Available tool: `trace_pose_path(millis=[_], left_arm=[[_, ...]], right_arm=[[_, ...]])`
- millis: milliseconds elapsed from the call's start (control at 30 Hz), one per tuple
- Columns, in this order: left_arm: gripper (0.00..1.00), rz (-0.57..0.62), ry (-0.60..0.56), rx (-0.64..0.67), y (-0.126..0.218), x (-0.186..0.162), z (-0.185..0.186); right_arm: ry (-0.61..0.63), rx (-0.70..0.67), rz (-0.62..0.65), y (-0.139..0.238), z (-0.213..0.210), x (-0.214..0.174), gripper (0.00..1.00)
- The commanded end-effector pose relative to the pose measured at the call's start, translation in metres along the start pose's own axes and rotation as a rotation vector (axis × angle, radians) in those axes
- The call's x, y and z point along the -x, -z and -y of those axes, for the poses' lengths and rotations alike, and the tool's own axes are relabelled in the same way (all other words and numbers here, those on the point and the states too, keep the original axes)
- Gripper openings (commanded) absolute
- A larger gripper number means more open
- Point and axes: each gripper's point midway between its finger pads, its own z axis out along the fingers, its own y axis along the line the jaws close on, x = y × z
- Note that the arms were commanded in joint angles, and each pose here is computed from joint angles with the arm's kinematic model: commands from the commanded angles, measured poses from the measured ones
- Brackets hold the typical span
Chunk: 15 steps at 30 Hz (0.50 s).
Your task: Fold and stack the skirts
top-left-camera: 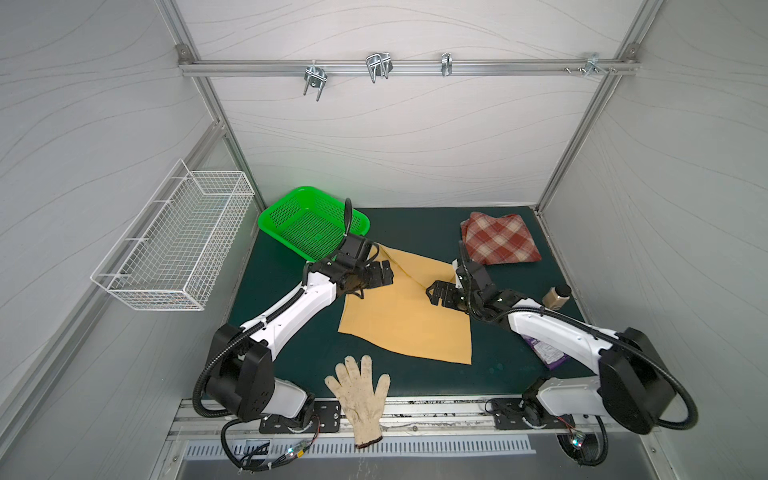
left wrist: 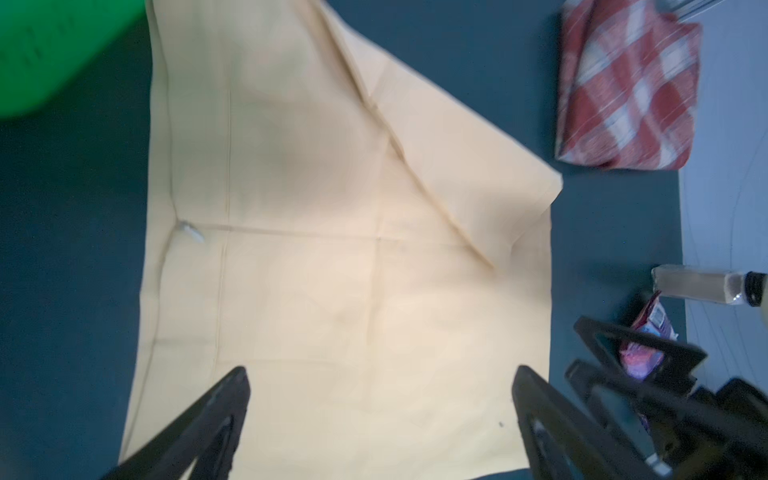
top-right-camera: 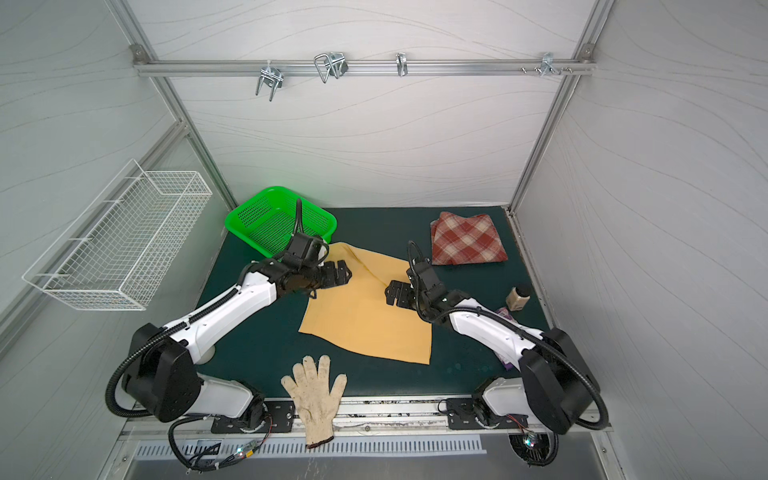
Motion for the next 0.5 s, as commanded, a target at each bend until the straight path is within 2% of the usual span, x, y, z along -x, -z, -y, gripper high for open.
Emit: trace_pose_path(millis=[0, 167, 333, 467], left_arm=[[0.99, 0.017, 0.089, -0.132, -0.001, -0.007, 0.014], [0.99, -0.019, 0.133, -0.132, -0.019, -0.037, -0.005], [0.99, -0.047, 0.148, -0.106, -0.033, -0.054, -0.019], [0.99, -0.072, 0.151, -0.084, -0.045, -0.064, -0.028]], right_arm=[[-0.021, 0.096, -0.056, -0.010, -0.017, 0.002, 0.99], [0.016, 0.024, -0.075, -0.026, -0.011, 0.010, 0.97], [0.058, -0.035, -0.111, -0.046, -0.004, 0.015, 0.87], [0.088, -0.096, -0.120, -0.055, 0.008, 0.016, 0.83]])
